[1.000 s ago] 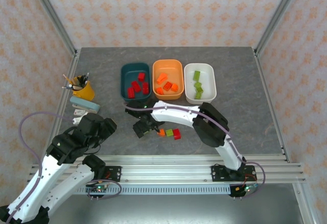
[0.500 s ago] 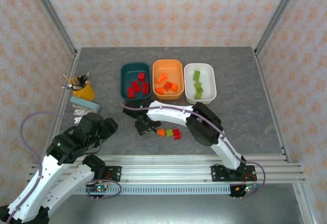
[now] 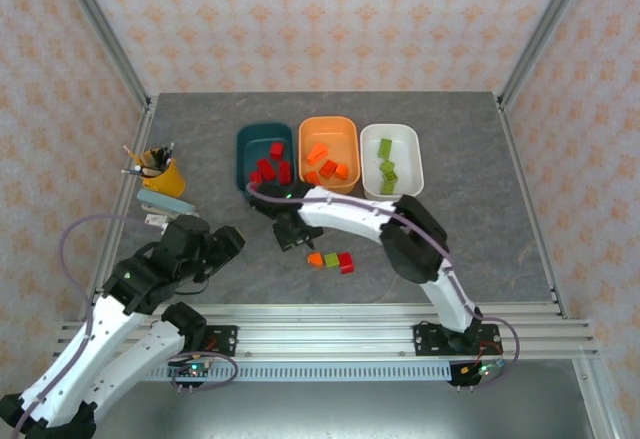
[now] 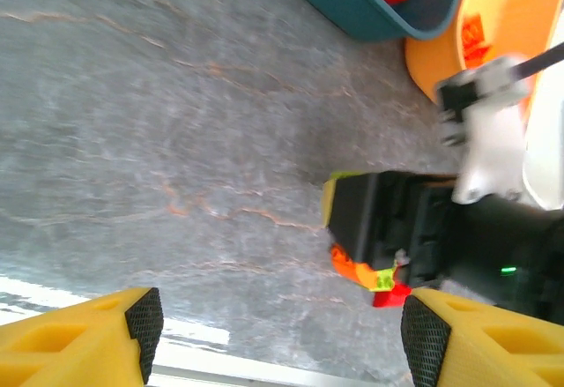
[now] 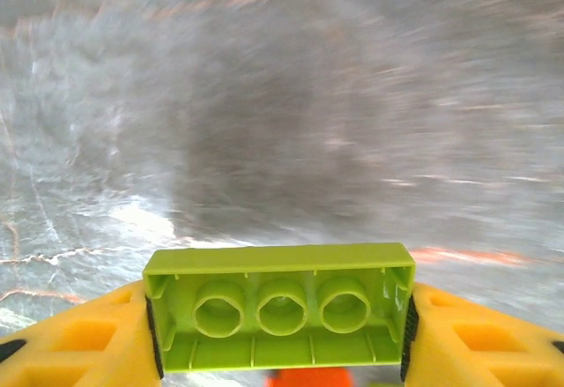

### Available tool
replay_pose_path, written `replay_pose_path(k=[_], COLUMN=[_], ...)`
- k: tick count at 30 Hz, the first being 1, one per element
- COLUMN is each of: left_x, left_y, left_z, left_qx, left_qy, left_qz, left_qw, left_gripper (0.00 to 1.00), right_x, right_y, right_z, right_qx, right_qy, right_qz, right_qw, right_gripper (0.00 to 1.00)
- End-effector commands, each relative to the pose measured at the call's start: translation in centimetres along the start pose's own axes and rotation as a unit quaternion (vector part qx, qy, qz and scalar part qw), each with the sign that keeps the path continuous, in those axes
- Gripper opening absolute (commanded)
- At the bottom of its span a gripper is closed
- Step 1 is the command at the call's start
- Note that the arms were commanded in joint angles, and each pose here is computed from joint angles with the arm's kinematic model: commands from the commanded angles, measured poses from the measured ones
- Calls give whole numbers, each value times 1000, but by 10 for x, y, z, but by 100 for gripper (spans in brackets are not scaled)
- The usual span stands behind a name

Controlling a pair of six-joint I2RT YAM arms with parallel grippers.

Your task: Sort the legos into containers by color

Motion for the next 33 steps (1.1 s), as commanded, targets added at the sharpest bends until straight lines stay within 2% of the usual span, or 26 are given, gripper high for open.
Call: replay_pose_path(k=[1, 6, 9, 12, 16, 20, 23, 28, 31, 33], left_x=[-42, -84, -106, -126, -146, -163, -172, -177, -177, -176], left_y=[9, 19, 31, 42, 55, 61, 62, 64, 65, 66], left_z=[2, 4, 10, 15, 17, 16, 15, 16, 18, 19], left_qx=[21, 32, 41, 47, 51, 52, 52, 55, 58, 62], left_qy=[34, 84, 105, 120, 139, 156, 162, 176, 191, 199], left_qz=[67, 77, 79, 80, 79, 81, 87, 86, 82, 77], left_qw=[997, 993, 990, 988, 986, 983, 982, 979, 977, 975], left_gripper=[75, 75, 75, 75, 74, 74, 74, 74, 74, 74], right_x=[-73, -163, -208, -247, -282, -308, -321, -341, -347, -346], right_y=[-65, -81, -76, -71, -55, -33, -15, 1, 10, 16], right_z=[-21, -28, -35, -50, -71, -79, -83, -75, -76, -79], right_qx=[-70, -99, -111, -131, -143, -141, -135, -127, -127, -119], right_qy=[83, 229, 338, 446, 578, 667, 711, 744, 749, 748], right_qz=[26, 20, 4, 0, 12, 54, 66, 110, 112, 110], right_qw=[994, 968, 935, 885, 803, 730, 687, 647, 640, 643], right_gripper=[58, 57, 57, 54, 54, 55, 55, 57, 60, 67])
Point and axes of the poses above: each hand's point on the last joint's axis, 136 mm out from that joint toward the fingers, its own y axis out along the fingers, its own x axis along the line the jaws close on, z = x × y, the point moved 2 cm from there along -y, back along the fingers, and after that the axes turned 3 degrees about -y, right-handed, at the moved point
